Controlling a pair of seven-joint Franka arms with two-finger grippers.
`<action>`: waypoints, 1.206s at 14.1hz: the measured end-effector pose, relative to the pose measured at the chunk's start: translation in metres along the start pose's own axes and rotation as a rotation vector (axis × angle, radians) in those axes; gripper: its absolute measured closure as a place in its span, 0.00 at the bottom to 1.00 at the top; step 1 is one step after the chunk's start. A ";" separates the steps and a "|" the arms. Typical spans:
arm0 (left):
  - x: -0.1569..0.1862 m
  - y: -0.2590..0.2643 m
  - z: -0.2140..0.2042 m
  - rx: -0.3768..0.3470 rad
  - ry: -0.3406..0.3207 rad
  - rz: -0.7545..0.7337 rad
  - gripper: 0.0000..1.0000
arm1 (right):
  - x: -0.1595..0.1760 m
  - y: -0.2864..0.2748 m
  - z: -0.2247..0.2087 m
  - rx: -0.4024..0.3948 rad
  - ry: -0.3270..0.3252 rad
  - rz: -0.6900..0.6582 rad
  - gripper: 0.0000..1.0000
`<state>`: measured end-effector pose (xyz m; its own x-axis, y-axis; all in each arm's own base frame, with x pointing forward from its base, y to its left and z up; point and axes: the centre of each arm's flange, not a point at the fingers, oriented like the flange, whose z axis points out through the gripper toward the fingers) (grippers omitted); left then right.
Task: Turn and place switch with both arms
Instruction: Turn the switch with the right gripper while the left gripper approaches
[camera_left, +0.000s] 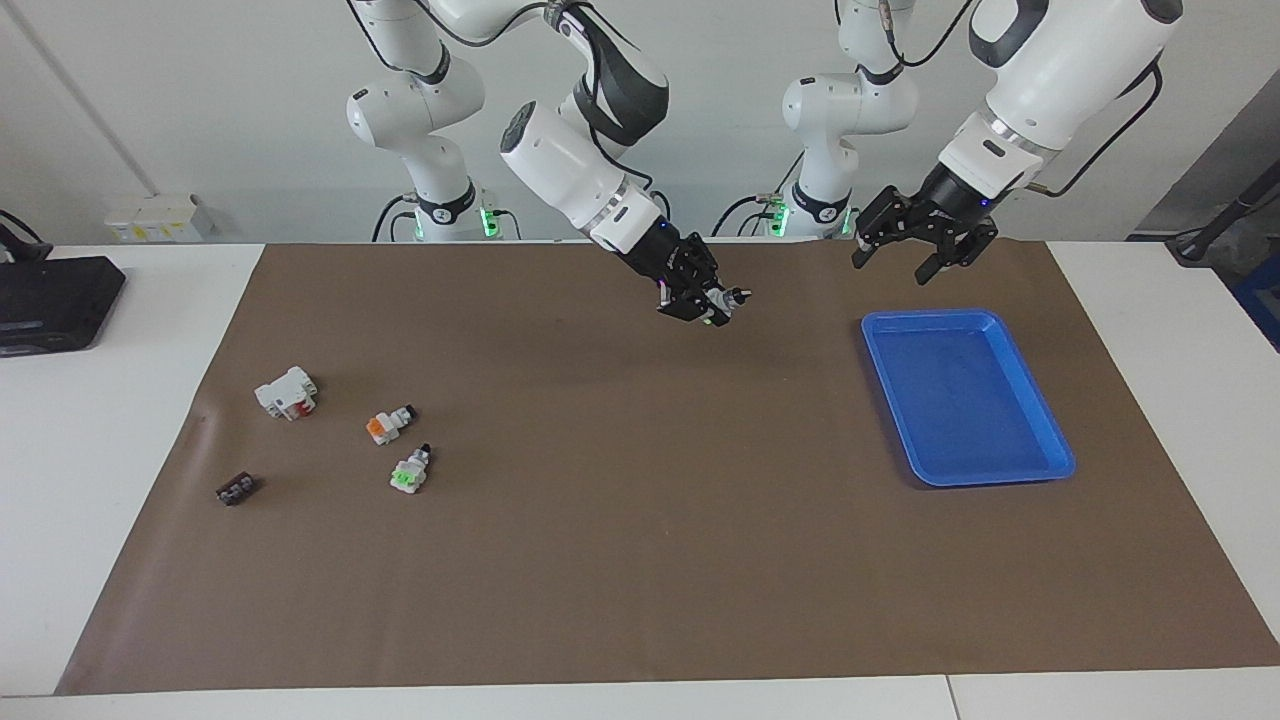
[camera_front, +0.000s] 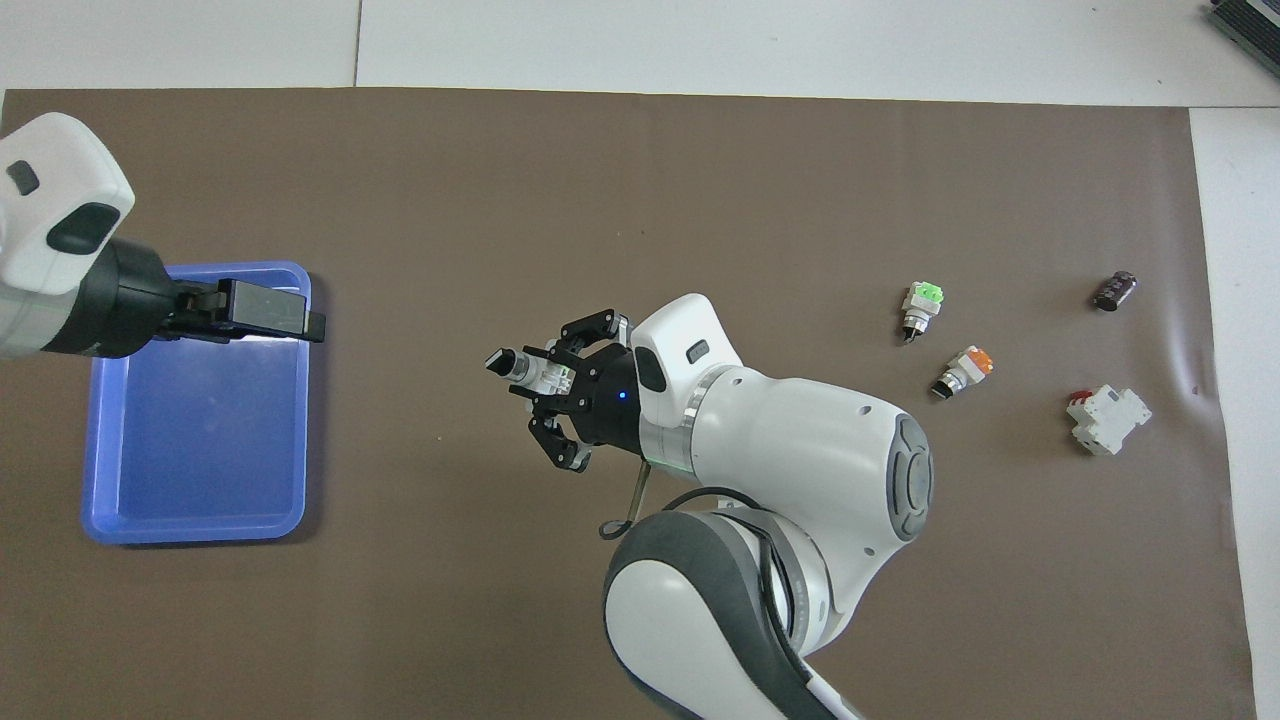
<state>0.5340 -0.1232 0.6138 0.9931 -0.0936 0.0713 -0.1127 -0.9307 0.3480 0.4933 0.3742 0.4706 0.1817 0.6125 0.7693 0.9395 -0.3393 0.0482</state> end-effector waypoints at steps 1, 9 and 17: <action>0.000 0.006 0.004 -0.024 0.010 0.004 0.04 | 0.001 -0.001 0.000 -0.006 0.003 0.005 0.67; -0.007 0.034 0.020 -0.108 -0.010 -0.444 0.21 | 0.015 -0.025 0.010 -0.025 0.020 -0.004 0.67; -0.010 0.018 0.016 -0.078 -0.070 -1.353 0.25 | 0.015 -0.024 0.010 -0.026 0.019 -0.001 0.67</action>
<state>0.5229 -0.1446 0.6043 0.3260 0.8505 -0.4128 0.9452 -0.2851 0.1590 0.4765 0.3981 0.4748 0.1754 0.5990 0.7813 0.9316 -0.3577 0.0651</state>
